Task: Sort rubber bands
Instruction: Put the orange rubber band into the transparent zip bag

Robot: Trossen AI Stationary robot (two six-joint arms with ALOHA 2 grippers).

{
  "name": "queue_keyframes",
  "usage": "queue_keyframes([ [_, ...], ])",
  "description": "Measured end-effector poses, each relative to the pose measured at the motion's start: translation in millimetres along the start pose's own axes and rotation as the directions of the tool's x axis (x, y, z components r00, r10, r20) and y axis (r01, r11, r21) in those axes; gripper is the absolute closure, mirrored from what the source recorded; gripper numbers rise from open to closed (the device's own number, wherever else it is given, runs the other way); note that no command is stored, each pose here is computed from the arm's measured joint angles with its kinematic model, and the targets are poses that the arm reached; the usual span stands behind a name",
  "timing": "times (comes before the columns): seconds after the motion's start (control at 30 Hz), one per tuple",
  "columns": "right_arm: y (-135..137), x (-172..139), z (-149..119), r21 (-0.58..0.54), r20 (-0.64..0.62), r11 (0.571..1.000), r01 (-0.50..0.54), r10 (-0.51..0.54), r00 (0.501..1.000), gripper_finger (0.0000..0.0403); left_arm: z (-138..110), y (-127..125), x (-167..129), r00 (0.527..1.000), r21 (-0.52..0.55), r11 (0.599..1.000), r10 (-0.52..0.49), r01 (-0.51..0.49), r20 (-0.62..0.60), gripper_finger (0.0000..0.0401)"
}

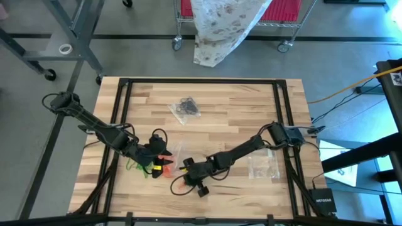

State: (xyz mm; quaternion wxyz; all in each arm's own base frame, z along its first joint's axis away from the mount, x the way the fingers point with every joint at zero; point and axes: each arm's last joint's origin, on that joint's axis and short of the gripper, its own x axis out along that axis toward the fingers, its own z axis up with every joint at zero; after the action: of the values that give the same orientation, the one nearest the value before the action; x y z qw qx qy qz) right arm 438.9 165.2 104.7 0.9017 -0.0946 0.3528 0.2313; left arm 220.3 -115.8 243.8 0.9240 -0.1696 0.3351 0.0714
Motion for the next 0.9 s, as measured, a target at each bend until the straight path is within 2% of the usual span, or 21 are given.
queue_keyframes([
  [0.13,-2.4,-3.8,12.9,0.082,-0.037,0.996,0.036,-0.033,0.999,0.0400,0.0,0.0,0.0,1.000,-0.002,1.000,0.000,0.000,0.000,0.0242],
  [0.23,0.7,-13.2,31.8,0.100,-0.038,0.994,0.045,-0.042,0.998,0.0401,0.0,0.0,0.0,1.000,-0.017,1.000,0.000,0.000,0.000,0.0242],
  [0.37,13.8,-33.2,53.4,0.120,-0.094,0.981,0.154,-0.143,0.985,0.0402,-1.0,-0.4,-0.8,1.000,-0.022,1.000,-0.001,0.000,-0.005,0.0242],
  [0.57,22.2,-47.5,63.7,0.187,-0.150,0.927,0.326,-0.301,0.942,0.0402,-4.0,-2.7,-3.3,1.000,-0.028,1.000,-0.005,0.004,-0.010,0.0242],
  [0.8,17.6,-49.3,62.9,0.263,-0.160,0.845,0.465,-0.437,0.885,0.0403,-8.7,-8.3,-6.7,1.000,-0.022,1.000,-0.013,0.013,-0.002,0.0242],
  [0.9,17.1,-49.6,63.9,0.301,-0.151,0.822,0.484,-0.460,0.875,0.0403,-12.0,-11.8,-9.5,1.000,-0.015,1.000,-0.003,0.003,0.020,0.0242],
])
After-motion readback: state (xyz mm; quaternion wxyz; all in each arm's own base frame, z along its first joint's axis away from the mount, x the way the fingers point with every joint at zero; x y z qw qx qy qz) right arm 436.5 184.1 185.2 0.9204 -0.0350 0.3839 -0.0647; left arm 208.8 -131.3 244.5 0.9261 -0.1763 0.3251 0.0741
